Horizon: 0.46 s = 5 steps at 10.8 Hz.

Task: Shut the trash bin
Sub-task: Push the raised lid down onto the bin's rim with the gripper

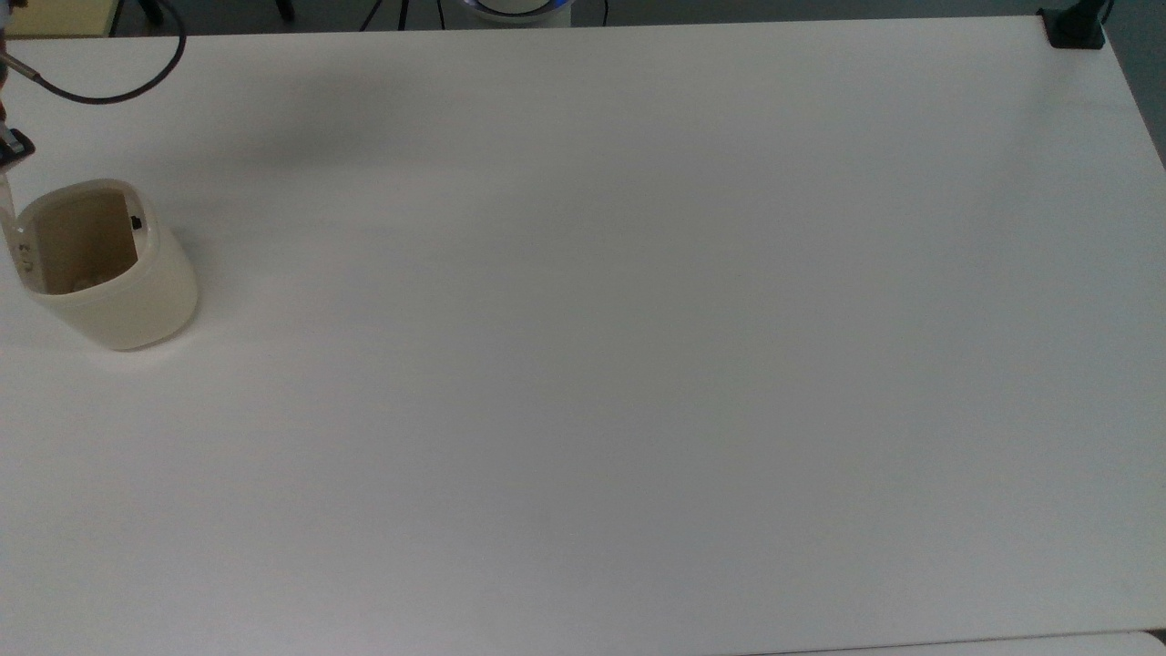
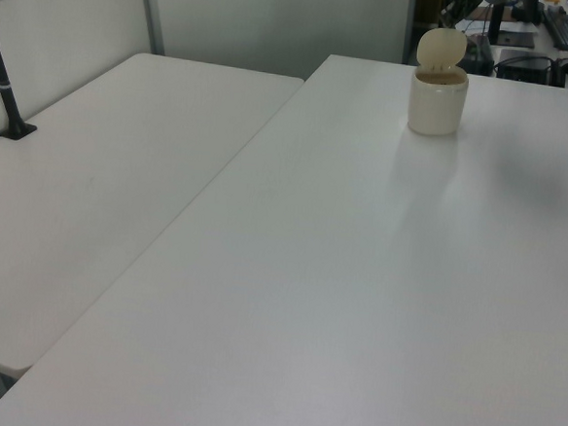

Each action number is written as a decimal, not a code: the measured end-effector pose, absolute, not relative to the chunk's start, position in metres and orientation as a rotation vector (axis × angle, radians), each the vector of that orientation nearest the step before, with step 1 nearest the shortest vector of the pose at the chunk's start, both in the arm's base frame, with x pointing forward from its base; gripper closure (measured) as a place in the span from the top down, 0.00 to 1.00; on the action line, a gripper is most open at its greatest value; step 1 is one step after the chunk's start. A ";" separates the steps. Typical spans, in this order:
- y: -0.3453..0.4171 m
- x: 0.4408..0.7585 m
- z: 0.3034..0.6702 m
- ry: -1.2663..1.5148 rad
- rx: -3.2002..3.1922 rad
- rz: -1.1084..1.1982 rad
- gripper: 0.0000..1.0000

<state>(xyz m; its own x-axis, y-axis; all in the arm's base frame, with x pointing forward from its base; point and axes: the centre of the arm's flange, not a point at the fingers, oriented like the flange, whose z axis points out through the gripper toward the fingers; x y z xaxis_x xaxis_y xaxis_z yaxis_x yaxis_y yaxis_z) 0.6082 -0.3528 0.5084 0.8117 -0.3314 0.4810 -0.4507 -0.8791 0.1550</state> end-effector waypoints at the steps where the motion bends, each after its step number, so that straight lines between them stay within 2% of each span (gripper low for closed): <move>1: -0.345 0.612 0.505 -0.586 2.747 0.647 0.01; 5: -0.305 0.625 0.479 -0.494 2.834 0.496 0.01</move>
<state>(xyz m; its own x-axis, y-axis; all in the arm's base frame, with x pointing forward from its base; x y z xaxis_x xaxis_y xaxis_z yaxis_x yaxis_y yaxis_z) 0.6249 -0.3054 0.4788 0.8863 -0.2874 0.3632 -0.3623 -0.9187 0.1571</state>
